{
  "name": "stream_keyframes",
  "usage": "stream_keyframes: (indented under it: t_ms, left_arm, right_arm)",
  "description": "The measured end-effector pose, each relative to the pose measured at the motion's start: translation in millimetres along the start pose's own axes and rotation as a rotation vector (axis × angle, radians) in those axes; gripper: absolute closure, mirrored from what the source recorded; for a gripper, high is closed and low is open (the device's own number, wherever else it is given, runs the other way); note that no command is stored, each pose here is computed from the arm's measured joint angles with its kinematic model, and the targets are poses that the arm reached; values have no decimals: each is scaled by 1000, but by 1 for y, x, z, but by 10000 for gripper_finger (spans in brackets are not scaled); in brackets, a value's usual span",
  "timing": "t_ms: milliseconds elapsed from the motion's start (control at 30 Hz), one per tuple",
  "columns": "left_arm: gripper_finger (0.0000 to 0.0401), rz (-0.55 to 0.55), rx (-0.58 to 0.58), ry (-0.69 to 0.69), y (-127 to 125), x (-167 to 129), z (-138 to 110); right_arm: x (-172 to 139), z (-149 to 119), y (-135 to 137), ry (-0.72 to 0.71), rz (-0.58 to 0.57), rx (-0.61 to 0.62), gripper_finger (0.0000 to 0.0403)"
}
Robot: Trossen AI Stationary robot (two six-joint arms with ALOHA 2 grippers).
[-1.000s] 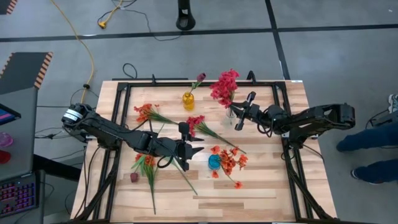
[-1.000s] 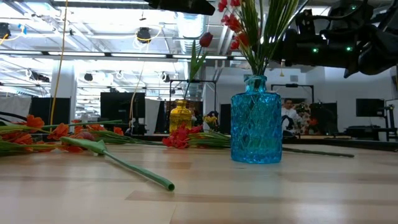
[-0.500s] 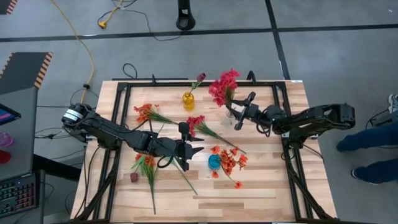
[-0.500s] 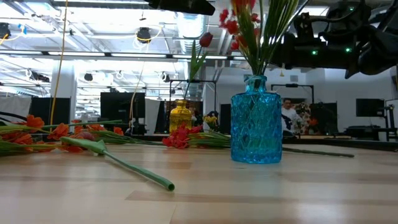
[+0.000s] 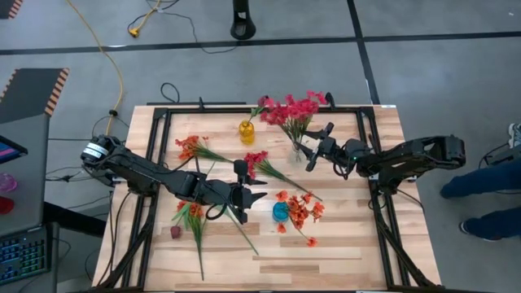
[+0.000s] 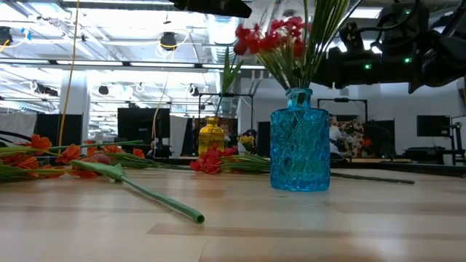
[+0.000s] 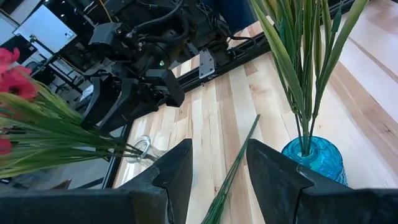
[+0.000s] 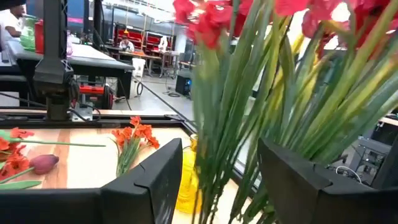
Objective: Sort flowers into vase by color
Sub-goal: Put the right dark red flower into the yellow vase
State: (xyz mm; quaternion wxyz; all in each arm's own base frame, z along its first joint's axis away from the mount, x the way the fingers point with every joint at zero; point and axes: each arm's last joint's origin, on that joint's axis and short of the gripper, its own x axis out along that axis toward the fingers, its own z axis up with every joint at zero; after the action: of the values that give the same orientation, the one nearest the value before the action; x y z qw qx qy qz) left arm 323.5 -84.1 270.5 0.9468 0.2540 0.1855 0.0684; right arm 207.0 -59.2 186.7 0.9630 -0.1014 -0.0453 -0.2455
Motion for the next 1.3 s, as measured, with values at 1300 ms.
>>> stream_keyframes:
  t_ms: [1300]
  left_arm:
    - [262,44,-246,65,-10,-6,-3]
  right_arm:
    - [-10,7,34,-23,164,15,168]
